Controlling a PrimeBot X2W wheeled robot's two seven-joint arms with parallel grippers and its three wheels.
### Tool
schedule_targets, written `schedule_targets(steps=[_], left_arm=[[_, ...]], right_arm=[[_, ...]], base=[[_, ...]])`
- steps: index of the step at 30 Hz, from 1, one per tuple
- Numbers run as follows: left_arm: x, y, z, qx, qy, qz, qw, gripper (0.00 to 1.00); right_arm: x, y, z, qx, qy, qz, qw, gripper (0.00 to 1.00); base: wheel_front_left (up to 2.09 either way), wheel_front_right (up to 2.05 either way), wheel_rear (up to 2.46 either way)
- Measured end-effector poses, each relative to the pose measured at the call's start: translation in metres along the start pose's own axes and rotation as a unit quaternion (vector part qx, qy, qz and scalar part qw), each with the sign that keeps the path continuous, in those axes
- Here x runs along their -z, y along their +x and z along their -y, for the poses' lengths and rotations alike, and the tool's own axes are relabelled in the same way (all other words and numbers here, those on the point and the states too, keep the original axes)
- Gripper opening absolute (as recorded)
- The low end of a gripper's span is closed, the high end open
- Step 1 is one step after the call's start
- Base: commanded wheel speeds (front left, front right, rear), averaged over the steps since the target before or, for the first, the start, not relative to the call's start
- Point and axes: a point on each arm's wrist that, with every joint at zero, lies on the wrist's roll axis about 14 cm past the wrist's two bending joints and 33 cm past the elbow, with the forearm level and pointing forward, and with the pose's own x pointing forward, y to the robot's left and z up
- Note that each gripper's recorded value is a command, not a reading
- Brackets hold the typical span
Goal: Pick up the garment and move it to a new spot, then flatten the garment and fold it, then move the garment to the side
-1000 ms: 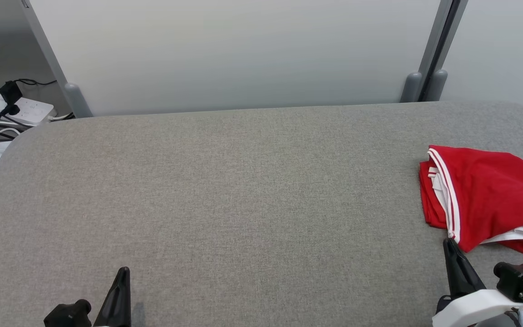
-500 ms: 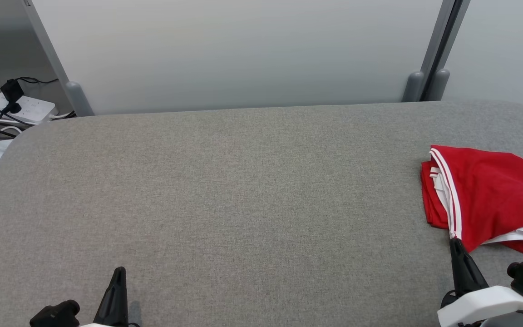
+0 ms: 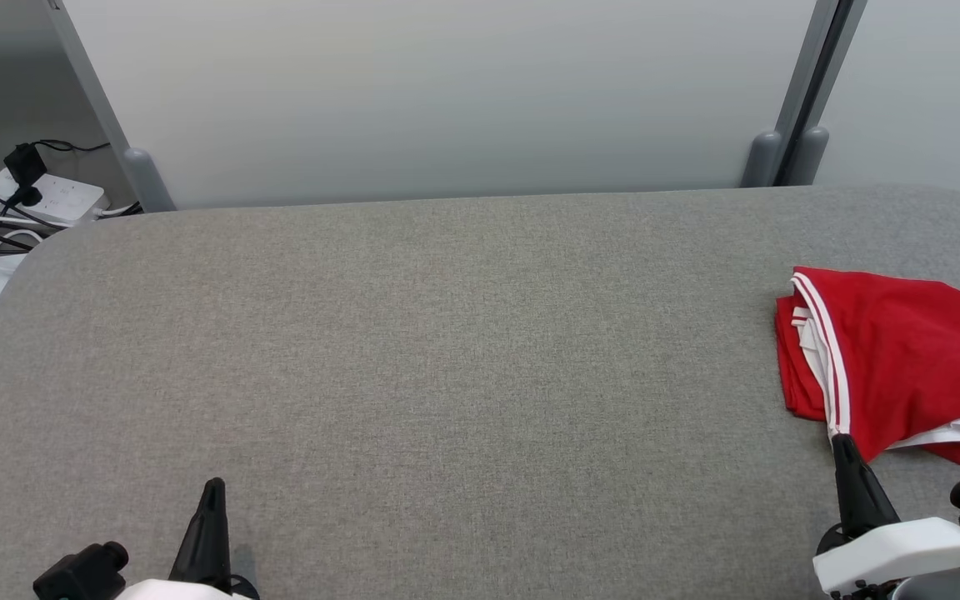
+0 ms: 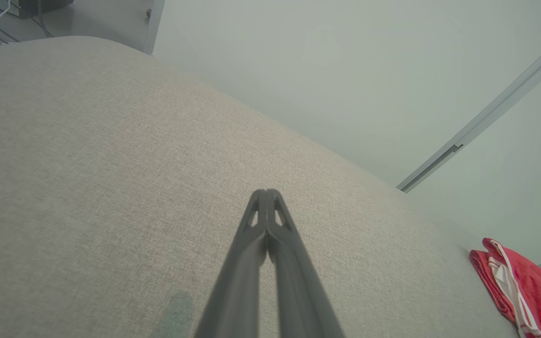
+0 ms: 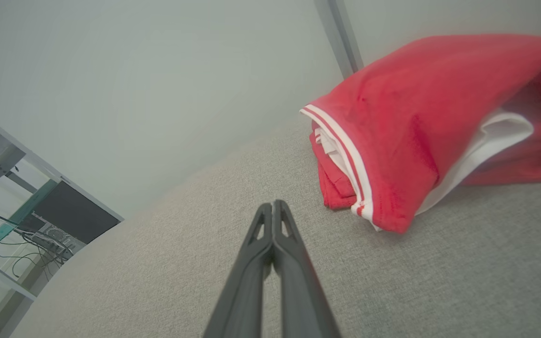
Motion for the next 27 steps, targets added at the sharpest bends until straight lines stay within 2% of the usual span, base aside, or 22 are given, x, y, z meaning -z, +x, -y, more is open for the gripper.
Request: schedule_targets(steps=[14, 27], left_arm=[[0.0002, 0.001, -0.0017, -0.005, -0.074, -0.008, 0.997, 0.0], [-0.003, 0.0041, -0.0008, -0.006, -0.145, -0.01, 0.989, 0.0]], right_arm=[[-0.0033, 0.0015, 0.0048, 0.013, 0.073, 0.001, 0.997, 0.0], [-0.0081, 0.0035, 0.0037, 0.014, 0.146, 0.005, 0.989, 0.0]], base=[[0.0, 0.0, 0.0], [0.0, 0.0, 0.0]])
